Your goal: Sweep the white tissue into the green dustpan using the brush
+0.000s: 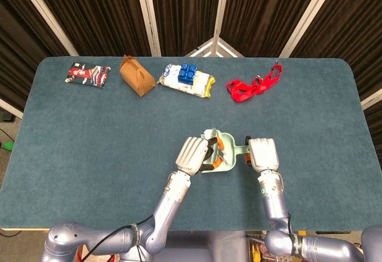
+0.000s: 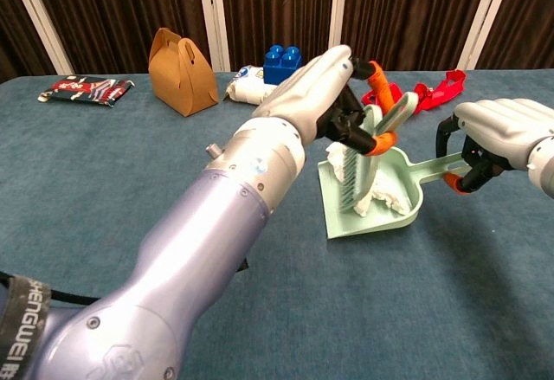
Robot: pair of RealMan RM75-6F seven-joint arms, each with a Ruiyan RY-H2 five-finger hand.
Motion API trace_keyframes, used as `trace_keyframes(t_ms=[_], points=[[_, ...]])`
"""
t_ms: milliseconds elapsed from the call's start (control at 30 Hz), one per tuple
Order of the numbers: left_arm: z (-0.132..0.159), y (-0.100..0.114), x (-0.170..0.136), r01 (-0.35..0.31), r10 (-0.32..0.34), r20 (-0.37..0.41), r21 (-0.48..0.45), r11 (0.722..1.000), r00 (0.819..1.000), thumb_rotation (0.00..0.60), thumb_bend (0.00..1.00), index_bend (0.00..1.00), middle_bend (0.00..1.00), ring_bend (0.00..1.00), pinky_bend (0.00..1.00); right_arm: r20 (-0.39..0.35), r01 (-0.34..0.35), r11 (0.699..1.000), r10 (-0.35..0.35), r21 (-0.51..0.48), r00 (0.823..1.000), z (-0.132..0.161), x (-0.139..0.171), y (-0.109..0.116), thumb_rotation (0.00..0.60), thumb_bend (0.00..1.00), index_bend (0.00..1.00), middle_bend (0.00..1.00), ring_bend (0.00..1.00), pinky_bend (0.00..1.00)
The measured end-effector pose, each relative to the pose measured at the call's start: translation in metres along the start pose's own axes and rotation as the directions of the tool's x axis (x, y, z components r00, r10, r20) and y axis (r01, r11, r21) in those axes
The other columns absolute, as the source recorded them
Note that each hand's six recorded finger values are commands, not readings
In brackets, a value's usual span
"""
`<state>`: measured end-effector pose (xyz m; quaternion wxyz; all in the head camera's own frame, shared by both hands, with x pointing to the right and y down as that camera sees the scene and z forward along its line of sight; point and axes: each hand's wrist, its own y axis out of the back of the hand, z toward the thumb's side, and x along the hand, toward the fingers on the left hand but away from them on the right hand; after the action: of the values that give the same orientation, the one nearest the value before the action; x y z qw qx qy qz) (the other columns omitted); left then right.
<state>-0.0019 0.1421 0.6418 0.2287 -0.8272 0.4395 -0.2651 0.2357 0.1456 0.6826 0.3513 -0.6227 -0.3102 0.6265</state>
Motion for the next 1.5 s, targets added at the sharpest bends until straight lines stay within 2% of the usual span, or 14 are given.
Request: trace_keyframes(t_ms=[333, 600, 700, 733, 833, 900, 1133, 1333, 1433, 1500], points=[[0.018, 0.010, -0.005, -0.002, 0.004, 0.031, -0.079, 0.997, 1.000, 0.600, 0.58, 0.76, 1.00, 1.00, 1.00, 0.008, 0.002, 1.000, -0.002, -0.001, 1.000, -0.007, 0.002, 0.002, 0.600, 0.59, 0.65, 0.91, 0.89, 0.92], [0.013, 0.042, -0.007, -0.035, 0.040, 0.040, -0.108, 0.994, 0.998, 0.600, 0.58, 0.76, 1.00, 1.00, 1.00, 0.016, -0.002, 1.000, 0.002, 0.000, 1.000, -0.009, 0.004, 0.002, 0.600, 0.59, 0.63, 0.91, 0.89, 0.92], [0.012, 0.056, -0.008, -0.052, 0.058, 0.044, -0.119, 0.992, 0.997, 0.600, 0.58, 0.76, 1.00, 1.00, 1.00, 0.019, -0.004, 1.000, 0.004, 0.006, 1.000, -0.010, 0.005, 0.001, 0.600, 0.59, 0.49, 0.91, 0.89, 0.92], [0.012, 0.061, -0.008, -0.057, 0.063, 0.045, -0.122, 0.991, 0.997, 0.600, 0.58, 0.76, 1.00, 1.00, 1.00, 0.020, -0.006, 1.000, 0.006, 0.009, 1.000, -0.010, 0.006, 0.000, 0.600, 0.59, 0.37, 0.91, 0.89, 0.92], [0.009, 0.077, -0.009, -0.074, 0.081, 0.049, -0.124, 0.990, 0.996, 0.600, 0.58, 0.76, 1.00, 1.00, 1.00, 0.021, -0.017, 1.000, 0.017, 0.021, 1.000, -0.010, 0.008, -0.001, 0.600, 0.59, 0.10, 0.91, 0.89, 0.92], [0.007, 0.088, -0.009, -0.087, 0.094, 0.050, -0.118, 0.989, 0.994, 0.600, 0.58, 0.76, 1.00, 1.00, 1.00, 0.022, -0.026, 0.999, 0.025, 0.029, 0.999, -0.009, 0.010, -0.001, 0.600, 0.59, 0.01, 0.91, 0.89, 0.92], [-0.008, 0.121, -0.013, -0.126, 0.129, 0.038, -0.085, 0.988, 0.991, 0.600, 0.58, 0.76, 1.00, 1.00, 1.00, 0.038, -0.060, 0.996, 0.058, 0.059, 0.998, -0.009, 0.015, -0.003, 0.600, 0.58, 0.00, 0.91, 0.89, 0.92], [-0.024, 0.144, -0.021, -0.141, 0.142, 0.037, -0.018, 0.990, 0.989, 0.600, 0.58, 0.76, 1.00, 1.00, 1.00, 0.043, -0.048, 0.997, 0.045, 0.065, 0.998, -0.011, 0.017, 0.003, 0.600, 0.58, 0.00, 0.91, 0.89, 0.92], [-0.032, 0.157, -0.025, -0.141, 0.138, 0.046, 0.057, 0.988, 0.989, 0.600, 0.58, 0.76, 1.00, 1.00, 1.00, 0.052, -0.041, 0.997, 0.038, 0.064, 0.998, -0.018, 0.019, 0.007, 0.600, 0.58, 0.00, 0.91, 0.89, 0.92], [-0.040, 0.166, -0.028, -0.135, 0.128, 0.056, 0.142, 0.981, 0.990, 0.600, 0.58, 0.76, 1.00, 1.00, 1.00, 0.061, -0.042, 0.997, 0.038, 0.060, 0.997, -0.022, 0.020, 0.008, 0.600, 0.58, 0.00, 0.91, 0.89, 0.92]])
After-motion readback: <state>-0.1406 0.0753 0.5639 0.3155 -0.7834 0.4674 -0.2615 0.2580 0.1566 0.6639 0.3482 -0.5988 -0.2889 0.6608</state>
